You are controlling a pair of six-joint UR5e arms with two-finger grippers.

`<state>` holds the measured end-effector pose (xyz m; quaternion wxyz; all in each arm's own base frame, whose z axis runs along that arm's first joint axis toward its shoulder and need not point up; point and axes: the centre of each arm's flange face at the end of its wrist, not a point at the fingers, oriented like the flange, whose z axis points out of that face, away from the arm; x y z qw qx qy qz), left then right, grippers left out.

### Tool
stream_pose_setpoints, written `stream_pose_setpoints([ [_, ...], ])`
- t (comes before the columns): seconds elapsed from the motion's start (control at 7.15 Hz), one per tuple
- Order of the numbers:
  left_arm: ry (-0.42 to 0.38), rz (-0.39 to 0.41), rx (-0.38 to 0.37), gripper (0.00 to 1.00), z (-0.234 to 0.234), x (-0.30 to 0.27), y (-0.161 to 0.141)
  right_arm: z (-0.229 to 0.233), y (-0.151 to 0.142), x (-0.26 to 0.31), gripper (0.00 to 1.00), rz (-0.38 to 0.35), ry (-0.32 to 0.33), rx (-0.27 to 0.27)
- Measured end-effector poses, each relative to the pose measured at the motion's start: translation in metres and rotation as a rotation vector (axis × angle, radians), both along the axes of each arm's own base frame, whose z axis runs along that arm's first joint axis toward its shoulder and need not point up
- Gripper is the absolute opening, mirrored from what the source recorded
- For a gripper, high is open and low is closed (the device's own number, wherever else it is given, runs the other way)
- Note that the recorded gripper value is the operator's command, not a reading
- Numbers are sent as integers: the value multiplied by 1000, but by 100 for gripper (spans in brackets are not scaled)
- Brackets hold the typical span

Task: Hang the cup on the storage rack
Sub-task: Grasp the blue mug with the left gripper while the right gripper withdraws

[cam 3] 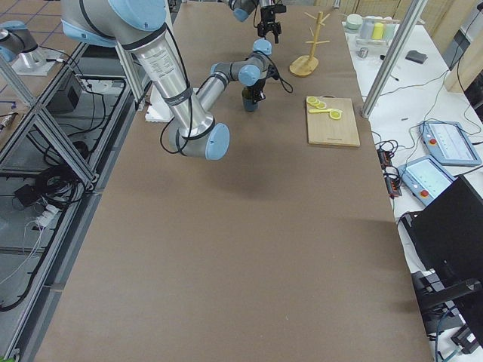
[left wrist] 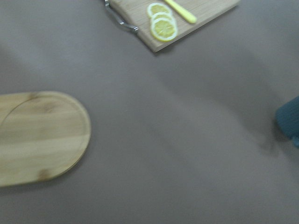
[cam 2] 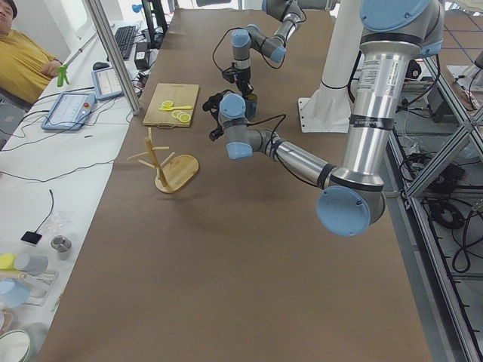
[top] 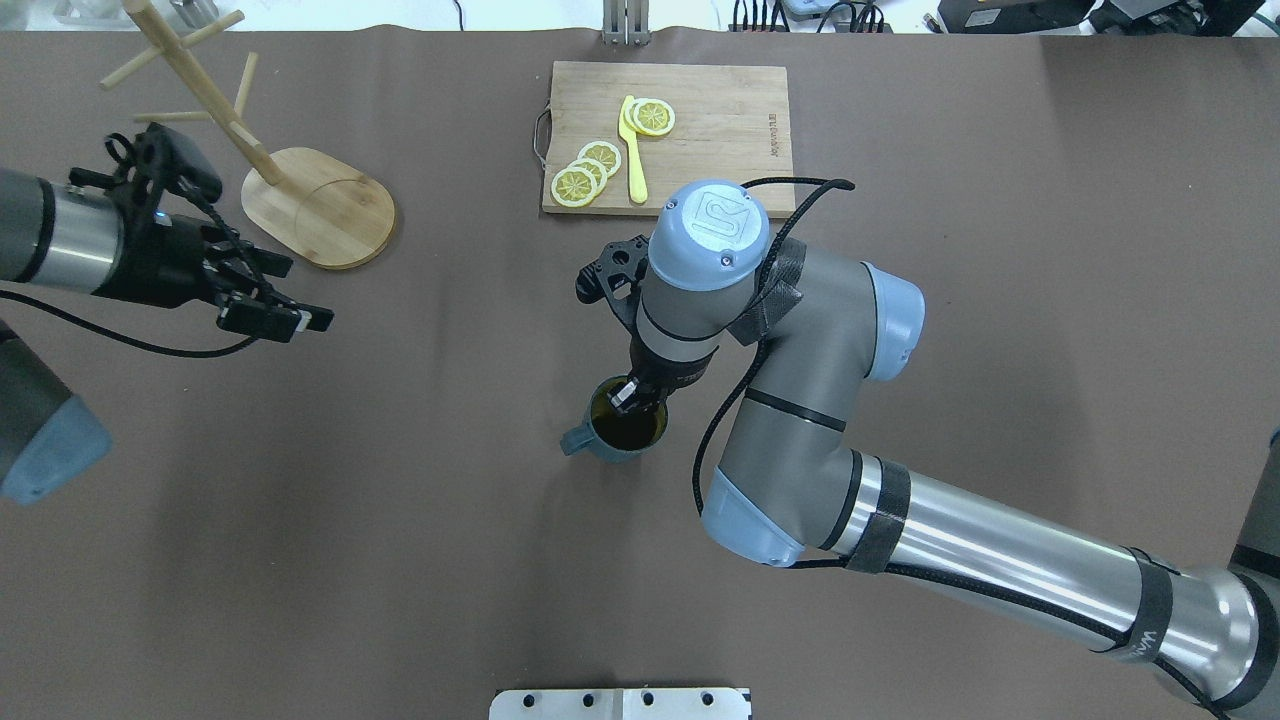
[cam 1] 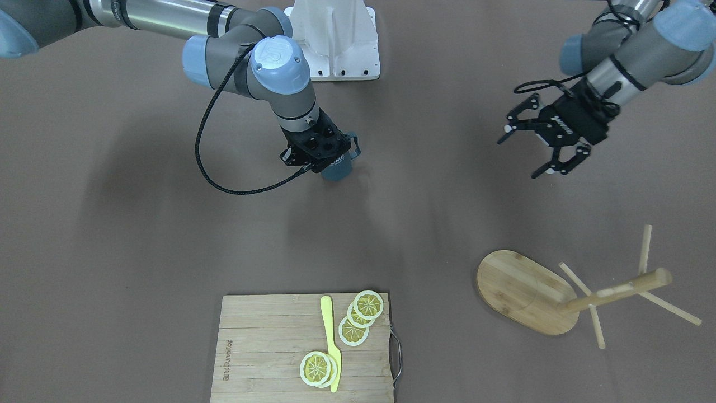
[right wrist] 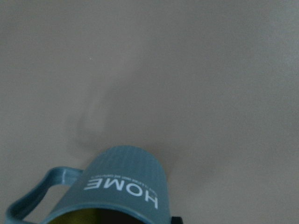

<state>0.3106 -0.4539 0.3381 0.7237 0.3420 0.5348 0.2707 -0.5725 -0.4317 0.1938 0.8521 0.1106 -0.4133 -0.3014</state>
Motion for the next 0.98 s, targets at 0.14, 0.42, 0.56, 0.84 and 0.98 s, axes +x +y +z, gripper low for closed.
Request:
stream_pose_setpoints([
  [0.14, 18, -9, 44, 97, -21, 37, 16, -4, 0, 1, 100, 2, -5, 3],
  [0.42, 32, -38, 98, 97, -42, 106, 58, -17, -13, 15, 100, 20, -32, 4],
  [0.56, 27, -52, 116, 97, -45, 137, 80, -24, -36, 41, 100, 35, -61, -17],
  [0.84, 37, -52, 141, 96, -27, 178, 103, -3, -90, 137, 100, 44, -128, -79],
  [0.98, 70, -31, 153, 91, -11, 197, 103, 29, -106, 188, 100, 36, -140, -66],
])
